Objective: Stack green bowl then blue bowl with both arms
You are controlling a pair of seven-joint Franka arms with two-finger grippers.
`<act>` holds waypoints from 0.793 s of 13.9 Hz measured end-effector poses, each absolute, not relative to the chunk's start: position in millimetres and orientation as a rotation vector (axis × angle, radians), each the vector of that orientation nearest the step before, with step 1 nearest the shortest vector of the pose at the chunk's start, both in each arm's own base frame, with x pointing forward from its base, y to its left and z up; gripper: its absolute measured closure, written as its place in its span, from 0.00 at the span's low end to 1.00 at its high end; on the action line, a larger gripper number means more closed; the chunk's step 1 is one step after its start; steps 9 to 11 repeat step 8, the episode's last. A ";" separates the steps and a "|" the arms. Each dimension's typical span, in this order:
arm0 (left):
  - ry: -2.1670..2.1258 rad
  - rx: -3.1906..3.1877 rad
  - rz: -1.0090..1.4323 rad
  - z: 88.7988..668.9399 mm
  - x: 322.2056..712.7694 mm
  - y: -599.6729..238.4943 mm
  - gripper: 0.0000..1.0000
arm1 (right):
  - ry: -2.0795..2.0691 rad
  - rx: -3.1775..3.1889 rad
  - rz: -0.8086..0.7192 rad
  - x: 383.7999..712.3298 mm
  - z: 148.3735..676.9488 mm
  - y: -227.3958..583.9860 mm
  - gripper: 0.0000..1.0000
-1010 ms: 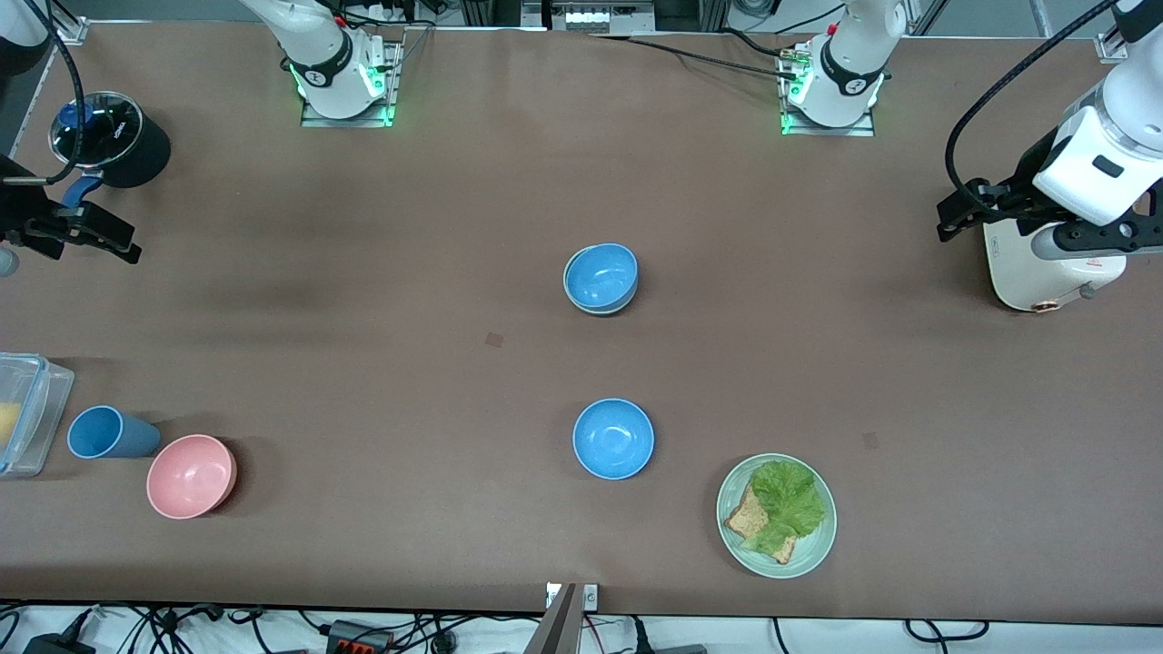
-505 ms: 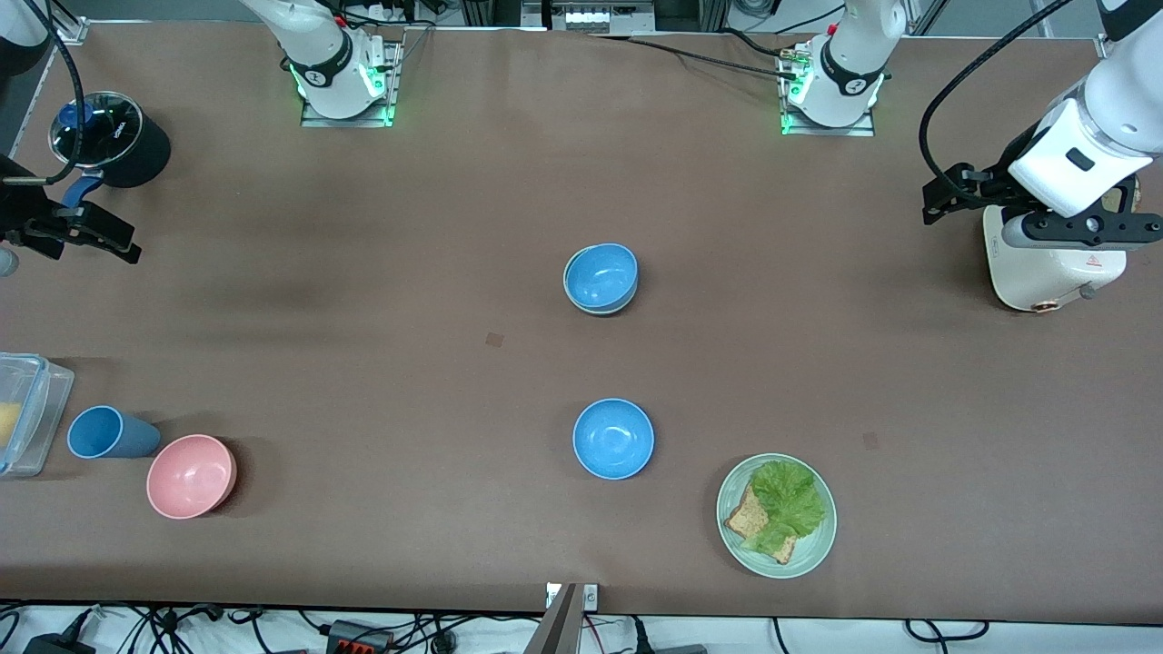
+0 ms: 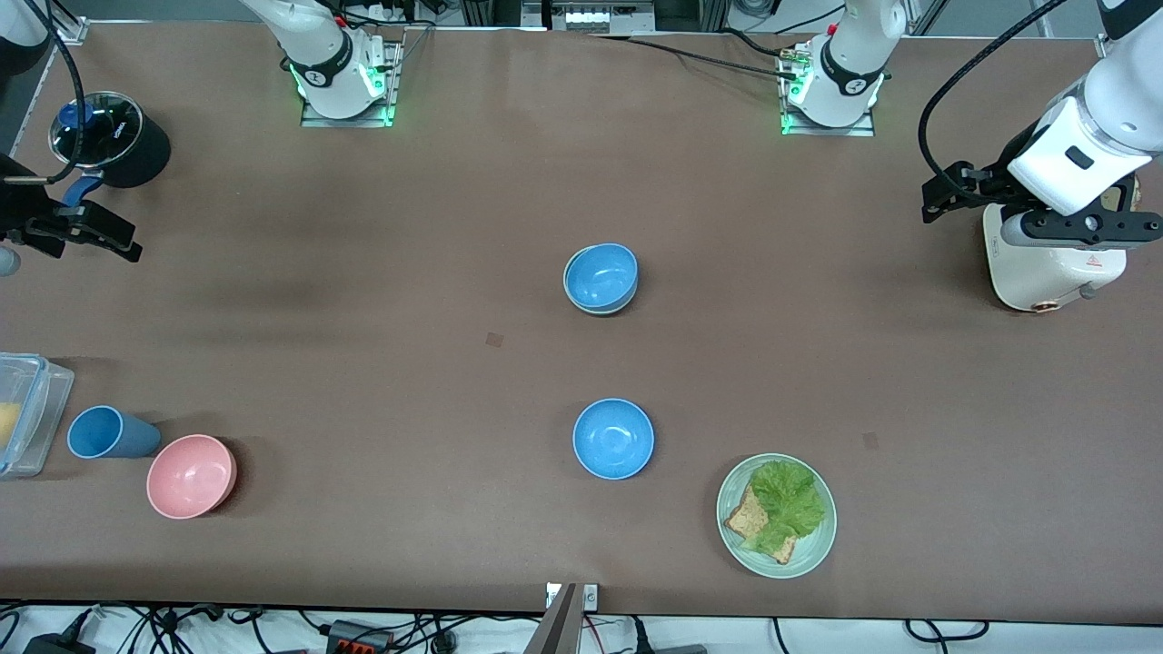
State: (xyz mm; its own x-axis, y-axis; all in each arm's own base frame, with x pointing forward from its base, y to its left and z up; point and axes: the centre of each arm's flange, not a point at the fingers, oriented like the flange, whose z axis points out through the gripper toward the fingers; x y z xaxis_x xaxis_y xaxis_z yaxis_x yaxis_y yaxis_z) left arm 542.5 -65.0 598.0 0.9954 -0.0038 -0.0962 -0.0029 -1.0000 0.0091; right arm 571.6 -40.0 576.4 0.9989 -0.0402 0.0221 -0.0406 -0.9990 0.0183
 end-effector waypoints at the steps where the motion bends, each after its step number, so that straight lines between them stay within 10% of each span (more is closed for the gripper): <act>1: -0.005 3.126 -0.152 597.7 542.4 -65.1 0.00 | -0.063 3.122 0.033 571.4 576.5 -39.9 0.00; 11: -0.001 3.096 -0.169 593.7 543.3 -66.9 0.00 | -0.063 3.122 0.032 571.2 576.7 -40.0 0.00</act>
